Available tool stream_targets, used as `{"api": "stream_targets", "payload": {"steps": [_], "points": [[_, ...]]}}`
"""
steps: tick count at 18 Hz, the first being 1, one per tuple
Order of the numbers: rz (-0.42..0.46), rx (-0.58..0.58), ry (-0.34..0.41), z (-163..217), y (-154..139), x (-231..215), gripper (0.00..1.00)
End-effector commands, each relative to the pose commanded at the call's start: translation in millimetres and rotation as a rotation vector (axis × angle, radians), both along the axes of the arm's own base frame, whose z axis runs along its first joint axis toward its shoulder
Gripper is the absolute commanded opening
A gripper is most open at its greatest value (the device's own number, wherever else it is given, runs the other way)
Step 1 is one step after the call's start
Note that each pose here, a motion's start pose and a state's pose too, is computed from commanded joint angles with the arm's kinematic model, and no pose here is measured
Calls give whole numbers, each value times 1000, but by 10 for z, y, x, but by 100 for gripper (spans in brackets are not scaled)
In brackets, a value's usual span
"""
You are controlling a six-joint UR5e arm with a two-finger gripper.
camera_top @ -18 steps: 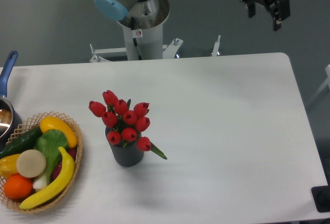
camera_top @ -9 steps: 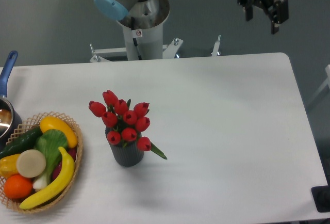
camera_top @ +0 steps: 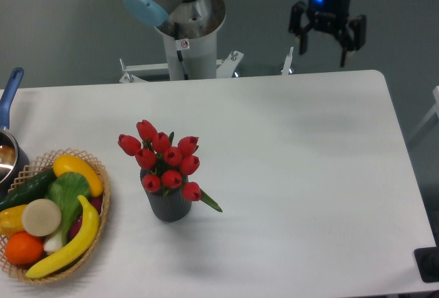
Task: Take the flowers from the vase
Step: 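Lower the open gripper and move it toward the red tulips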
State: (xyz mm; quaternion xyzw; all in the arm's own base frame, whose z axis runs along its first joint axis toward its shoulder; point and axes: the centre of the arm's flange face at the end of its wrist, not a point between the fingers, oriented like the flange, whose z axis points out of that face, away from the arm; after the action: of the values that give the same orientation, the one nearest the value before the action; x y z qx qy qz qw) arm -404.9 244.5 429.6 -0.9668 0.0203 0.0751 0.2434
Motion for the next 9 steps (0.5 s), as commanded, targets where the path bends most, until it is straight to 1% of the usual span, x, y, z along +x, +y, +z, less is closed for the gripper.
{"api": "stream_targets", "payload": {"steps": [3,4,6,7,9], "points": [[-16,114,-71,-173,91,111,100],[-19,130,-75,-179,103,126,100],[-11,106,-47,-104,37,59,100],[3,79,-38,-97,-17,32,100],[14,62,-25,-72,-62,-2,100]]}}
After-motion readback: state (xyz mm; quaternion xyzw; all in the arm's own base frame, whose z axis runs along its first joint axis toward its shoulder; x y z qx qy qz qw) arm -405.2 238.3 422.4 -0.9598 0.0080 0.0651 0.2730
